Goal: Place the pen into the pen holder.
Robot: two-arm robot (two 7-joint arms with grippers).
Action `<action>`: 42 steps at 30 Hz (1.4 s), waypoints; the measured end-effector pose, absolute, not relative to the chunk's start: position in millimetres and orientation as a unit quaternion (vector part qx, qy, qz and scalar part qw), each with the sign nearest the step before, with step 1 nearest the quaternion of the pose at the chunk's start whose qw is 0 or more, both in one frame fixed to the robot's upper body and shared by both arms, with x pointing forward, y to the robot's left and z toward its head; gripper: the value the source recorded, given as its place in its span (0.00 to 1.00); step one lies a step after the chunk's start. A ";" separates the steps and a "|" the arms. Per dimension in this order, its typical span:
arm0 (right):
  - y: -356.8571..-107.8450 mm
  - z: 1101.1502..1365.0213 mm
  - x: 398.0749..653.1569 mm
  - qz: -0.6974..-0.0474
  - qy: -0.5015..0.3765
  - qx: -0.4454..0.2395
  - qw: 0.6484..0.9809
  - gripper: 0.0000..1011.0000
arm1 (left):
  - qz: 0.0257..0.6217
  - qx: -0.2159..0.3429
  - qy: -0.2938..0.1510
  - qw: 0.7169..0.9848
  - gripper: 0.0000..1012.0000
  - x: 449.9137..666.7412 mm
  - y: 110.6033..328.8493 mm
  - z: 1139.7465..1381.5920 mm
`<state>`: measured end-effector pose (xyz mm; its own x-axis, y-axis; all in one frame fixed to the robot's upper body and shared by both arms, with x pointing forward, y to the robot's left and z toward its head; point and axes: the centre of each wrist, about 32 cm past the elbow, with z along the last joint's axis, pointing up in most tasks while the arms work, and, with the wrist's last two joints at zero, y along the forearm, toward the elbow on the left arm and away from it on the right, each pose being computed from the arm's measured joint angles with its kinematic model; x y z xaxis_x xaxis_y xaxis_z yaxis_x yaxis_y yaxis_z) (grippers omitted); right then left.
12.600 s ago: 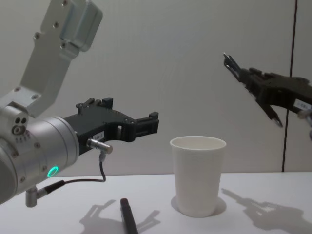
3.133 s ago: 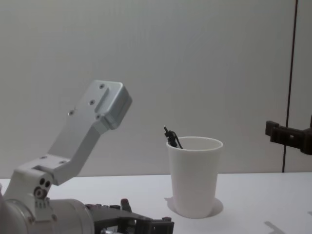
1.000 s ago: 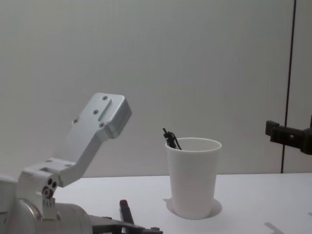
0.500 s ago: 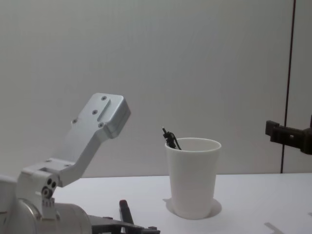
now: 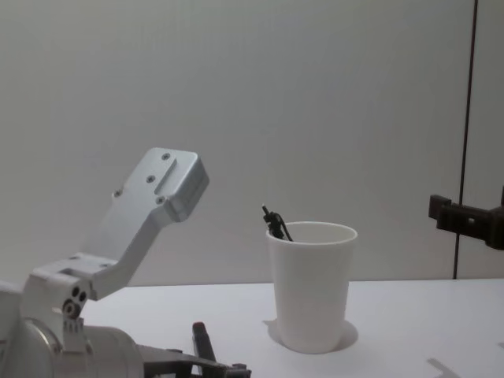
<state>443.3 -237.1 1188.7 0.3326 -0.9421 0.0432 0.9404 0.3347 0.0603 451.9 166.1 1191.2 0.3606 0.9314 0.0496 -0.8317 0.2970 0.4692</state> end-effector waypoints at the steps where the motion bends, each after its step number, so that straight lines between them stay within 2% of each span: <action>1: -237.1 1188.7 443.3 -0.577 -0.035 0.012 0.816 0.99 | 0.553 0.213 0.116 0.797 0.74 451.9 166.2 1191.5; 6: -237.1 1188.7 443.3 -0.577 -0.035 0.012 0.816 0.99 | 0.554 0.213 0.115 0.797 0.68 451.8 166.6 1192.1; 9: -237.1 1188.7 443.3 -0.577 -0.035 0.012 0.816 0.99 | 0.554 0.212 0.114 0.797 0.58 451.7 166.7 1192.3; 10: -237.1 1188.7 443.3 -0.577 -0.035 0.012 0.816 0.99 | 0.554 0.212 0.114 0.797 0.58 451.7 166.8 1192.4; 13: -237.1 1188.7 443.3 -0.577 -0.035 0.012 0.816 0.99 | 0.554 0.212 0.114 0.797 0.44 451.7 166.9 1192.6; 17: -237.1 1188.7 443.3 -0.577 -0.035 0.012 0.816 0.99 | 0.554 0.212 0.113 0.797 0.33 451.7 167.1 1192.9; 18: -237.1 1188.7 443.3 -0.577 -0.035 0.012 0.816 0.99 | 0.554 0.212 0.113 0.797 0.33 451.7 167.1 1192.9; 19: -237.1 1188.7 443.3 -0.577 -0.035 0.012 0.816 0.99 | 0.554 0.212 0.113 0.797 0.26 451.7 167.1 1193.0; 22: -237.1 1188.7 443.3 -0.577 -0.035 0.012 0.816 0.99 | 0.554 0.212 0.113 0.797 0.18 451.7 167.2 1193.2; 42: -237.1 1188.7 443.3 -0.577 -0.035 0.012 0.816 0.99 | 0.564 0.190 0.099 0.798 0.18 450.4 169.5 1192.1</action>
<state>443.3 -237.1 1188.7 0.3326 -0.9421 0.0432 0.9404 0.3348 0.0604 450.4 169.5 1192.1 0.3448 0.9370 0.0561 -0.8619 0.2923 0.4143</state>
